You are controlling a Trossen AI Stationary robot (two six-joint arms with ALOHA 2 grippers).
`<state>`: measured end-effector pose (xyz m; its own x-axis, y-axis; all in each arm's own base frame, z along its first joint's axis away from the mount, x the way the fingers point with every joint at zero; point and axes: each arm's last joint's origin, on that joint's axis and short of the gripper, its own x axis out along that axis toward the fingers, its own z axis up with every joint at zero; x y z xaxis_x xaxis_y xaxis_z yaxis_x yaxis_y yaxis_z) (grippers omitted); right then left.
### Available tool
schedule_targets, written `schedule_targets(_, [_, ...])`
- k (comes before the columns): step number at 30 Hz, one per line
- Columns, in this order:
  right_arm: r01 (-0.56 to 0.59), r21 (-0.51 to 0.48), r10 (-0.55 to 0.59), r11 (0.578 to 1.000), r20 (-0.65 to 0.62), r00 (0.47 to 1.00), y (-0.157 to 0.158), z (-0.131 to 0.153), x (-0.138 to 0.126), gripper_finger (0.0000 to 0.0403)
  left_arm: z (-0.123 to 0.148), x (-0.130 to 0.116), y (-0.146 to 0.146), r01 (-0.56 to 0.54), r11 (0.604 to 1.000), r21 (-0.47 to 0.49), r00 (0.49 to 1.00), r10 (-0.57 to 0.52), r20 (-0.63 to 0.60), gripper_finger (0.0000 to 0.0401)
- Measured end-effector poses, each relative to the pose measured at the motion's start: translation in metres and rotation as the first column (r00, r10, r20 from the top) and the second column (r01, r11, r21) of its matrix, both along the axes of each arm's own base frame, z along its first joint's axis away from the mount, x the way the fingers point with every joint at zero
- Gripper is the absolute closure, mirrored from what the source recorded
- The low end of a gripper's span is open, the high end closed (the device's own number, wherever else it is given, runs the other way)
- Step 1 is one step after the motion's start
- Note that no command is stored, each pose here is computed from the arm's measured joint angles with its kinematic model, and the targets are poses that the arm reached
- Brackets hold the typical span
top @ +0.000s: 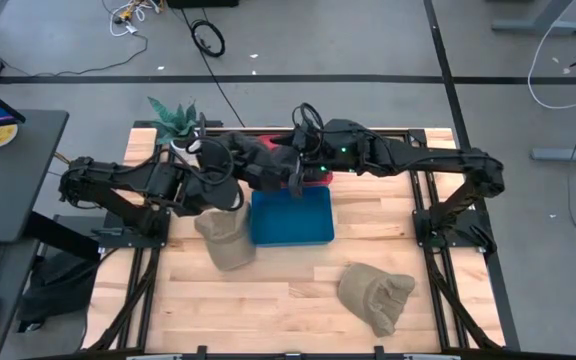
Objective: Pick & Place hat
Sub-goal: Put the black cap into the red bin
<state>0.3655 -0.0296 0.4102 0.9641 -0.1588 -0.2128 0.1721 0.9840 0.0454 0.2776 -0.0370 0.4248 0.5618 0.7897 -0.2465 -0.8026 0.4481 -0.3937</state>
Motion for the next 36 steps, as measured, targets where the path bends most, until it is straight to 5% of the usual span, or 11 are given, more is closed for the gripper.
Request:
schedule_targets(19, [0.024, -0.041, -0.023, 0.999, 0.025, 0.999, -0.013, -0.013, 0.019, 0.0063, 0.002, 0.007, 0.012, -0.003, 1.0, -0.015, 1.0, 0.004, 0.028, 0.0364])
schedule_targets(25, [0.023, -0.092, -0.021, 0.996, 0.021, 1.0, -0.013, -0.013, 0.02, 0.0159, 0.002, 0.008, 0.012, 0.014, 1.0, -0.01, 1.0, -0.014, 0.009, 0.0362])
schedule_targets(33, [0.001, -0.11, 0.0, 0.994, 0.0, 1.0, -0.013, -0.015, 0.019, 0.0378, 0.001, 0.008, 0.011, 0.064, 0.997, -0.031, 0.998, -0.064, -0.008, 0.0355])
schedule_targets(36, [0.002, -0.091, -0.004, 0.996, -0.018, 1.0, -0.012, -0.016, 0.019, 0.038, 0.001, 0.008, 0.011, 0.095, 0.995, -0.027, 0.995, -0.096, -0.036, 0.0346])
